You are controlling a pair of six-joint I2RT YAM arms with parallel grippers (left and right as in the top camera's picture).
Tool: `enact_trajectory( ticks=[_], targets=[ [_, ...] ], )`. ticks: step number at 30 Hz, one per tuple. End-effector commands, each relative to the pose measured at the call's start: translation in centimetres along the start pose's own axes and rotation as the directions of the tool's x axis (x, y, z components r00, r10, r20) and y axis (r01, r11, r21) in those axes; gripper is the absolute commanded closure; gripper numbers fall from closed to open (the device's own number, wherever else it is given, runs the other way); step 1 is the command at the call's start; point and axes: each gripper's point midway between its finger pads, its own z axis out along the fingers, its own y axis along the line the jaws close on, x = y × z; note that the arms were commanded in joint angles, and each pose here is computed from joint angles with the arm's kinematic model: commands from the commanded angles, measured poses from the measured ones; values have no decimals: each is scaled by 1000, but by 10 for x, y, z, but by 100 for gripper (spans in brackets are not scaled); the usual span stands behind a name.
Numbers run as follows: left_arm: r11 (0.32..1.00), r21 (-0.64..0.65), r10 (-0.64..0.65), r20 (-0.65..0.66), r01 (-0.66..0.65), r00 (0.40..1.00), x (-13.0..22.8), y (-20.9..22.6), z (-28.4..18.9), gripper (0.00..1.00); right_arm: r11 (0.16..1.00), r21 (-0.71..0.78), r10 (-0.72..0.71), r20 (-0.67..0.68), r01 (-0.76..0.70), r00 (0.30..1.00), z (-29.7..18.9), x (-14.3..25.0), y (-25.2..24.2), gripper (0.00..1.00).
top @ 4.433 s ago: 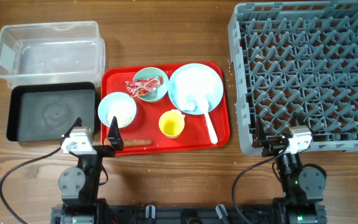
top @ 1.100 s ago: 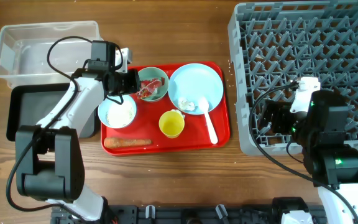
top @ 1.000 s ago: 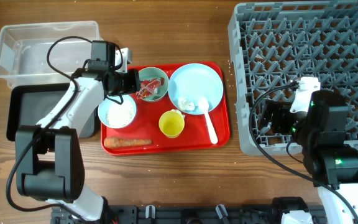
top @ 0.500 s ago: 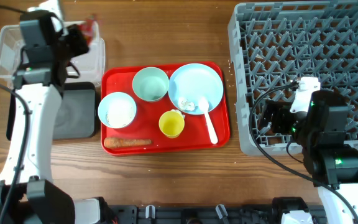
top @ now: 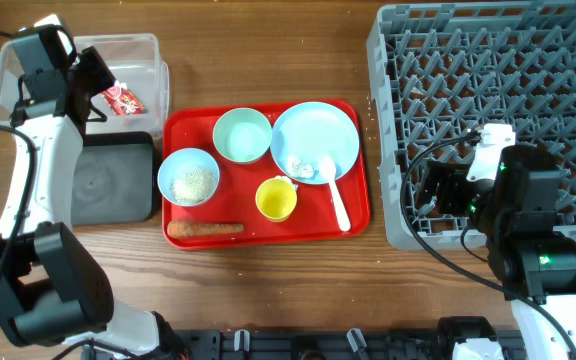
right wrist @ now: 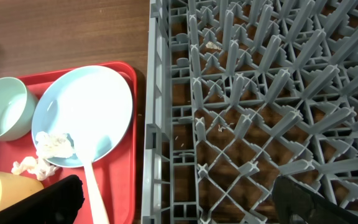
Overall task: Sort waste into correct bins and load items into the dishwasher rack
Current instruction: 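Carry the red wrapper left and drop it into the clear bin, then reach the right gripper to the blue plate and grasp the white spoon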
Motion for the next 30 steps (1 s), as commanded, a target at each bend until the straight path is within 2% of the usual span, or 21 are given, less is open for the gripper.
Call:
enact_trajectory(
  ticks=[1,4,5,6,8,12,15,18,22,26,30],
  targets=[
    [986,165,19,-67,-8,998,10,-33,-31,51,1000,6,19,23,-19,1000,-4,-9,-1,0],
    [971,236,39,-283,30,958,63,-53,-49,48,1000,-21,16,9,-15,1000,-2,-8,4,0],
    [971,235,46,-352,41,935,81,-56,-54,47,999,-35,16,4,-15,1000,-1,-7,6,0],
    [975,216,58,-464,50,884,111,-58,-65,45,998,-62,3,-9,-3,1000,2,-5,10,0],
    [980,195,76,-563,43,823,139,-60,-79,41,994,-106,-26,-22,24,999,4,-3,18,3],
    [987,160,97,-675,17,731,171,-60,-100,31,986,-161,-59,-44,51,997,-1,-3,31,7],
    [988,155,108,-715,6,691,183,-61,-110,29,975,-203,-108,-57,94,993,-10,-13,50,7],
    [992,115,114,-714,-45,690,185,-52,-110,28,953,-268,-175,-101,142,979,-10,-17,79,8],
    [993,105,109,-719,-47,687,186,-51,-110,26,927,-328,-251,-176,183,952,7,-9,117,11],
    [993,106,109,-718,-47,687,186,-51,-110,26,941,-304,-248,-321,149,914,41,21,137,20],
    [993,104,110,-715,-50,690,185,-50,-110,26,957,-264,-234,-447,123,863,71,52,142,25]
  ],
)
